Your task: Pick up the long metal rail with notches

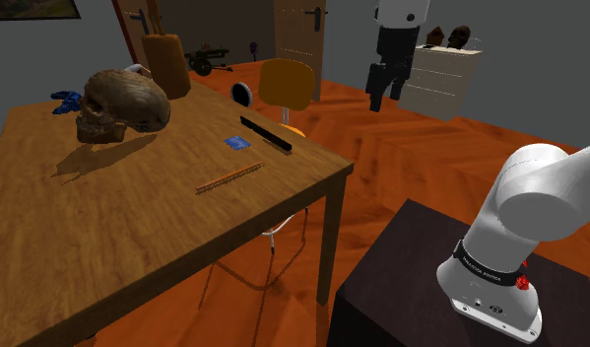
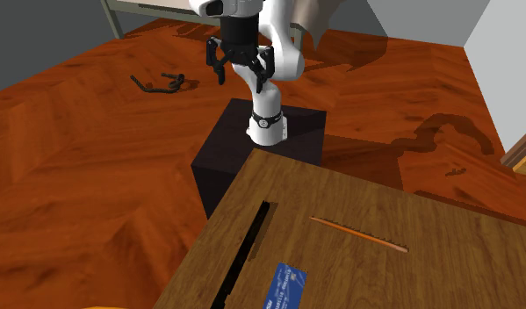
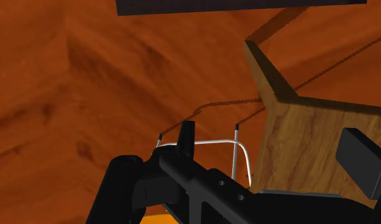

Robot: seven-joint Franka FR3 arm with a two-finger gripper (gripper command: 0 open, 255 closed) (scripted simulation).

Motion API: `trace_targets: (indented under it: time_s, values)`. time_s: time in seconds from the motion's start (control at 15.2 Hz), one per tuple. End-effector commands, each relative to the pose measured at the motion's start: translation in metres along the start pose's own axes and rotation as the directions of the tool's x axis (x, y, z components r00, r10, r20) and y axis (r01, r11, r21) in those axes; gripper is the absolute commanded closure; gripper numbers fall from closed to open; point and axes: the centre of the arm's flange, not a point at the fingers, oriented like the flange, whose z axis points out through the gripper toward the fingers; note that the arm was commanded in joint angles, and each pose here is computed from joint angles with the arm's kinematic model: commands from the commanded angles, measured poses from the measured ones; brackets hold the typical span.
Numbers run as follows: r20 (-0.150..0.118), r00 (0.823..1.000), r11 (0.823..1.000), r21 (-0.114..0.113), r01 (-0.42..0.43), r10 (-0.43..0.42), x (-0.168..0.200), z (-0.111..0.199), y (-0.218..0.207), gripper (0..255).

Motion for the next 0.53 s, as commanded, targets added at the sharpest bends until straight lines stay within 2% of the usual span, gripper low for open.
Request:
trace_targets:
  time_s: [0.0, 0.46]
  values:
    - [0.0, 1.0, 1.0, 0.0, 0.0, 0.0, 0.0, 0.0, 0.0, 0]
    - [-0.023, 1.0, 1.0, 0.011, -0.018, 0.019, 0.08, 0.025, -0.027, 0]
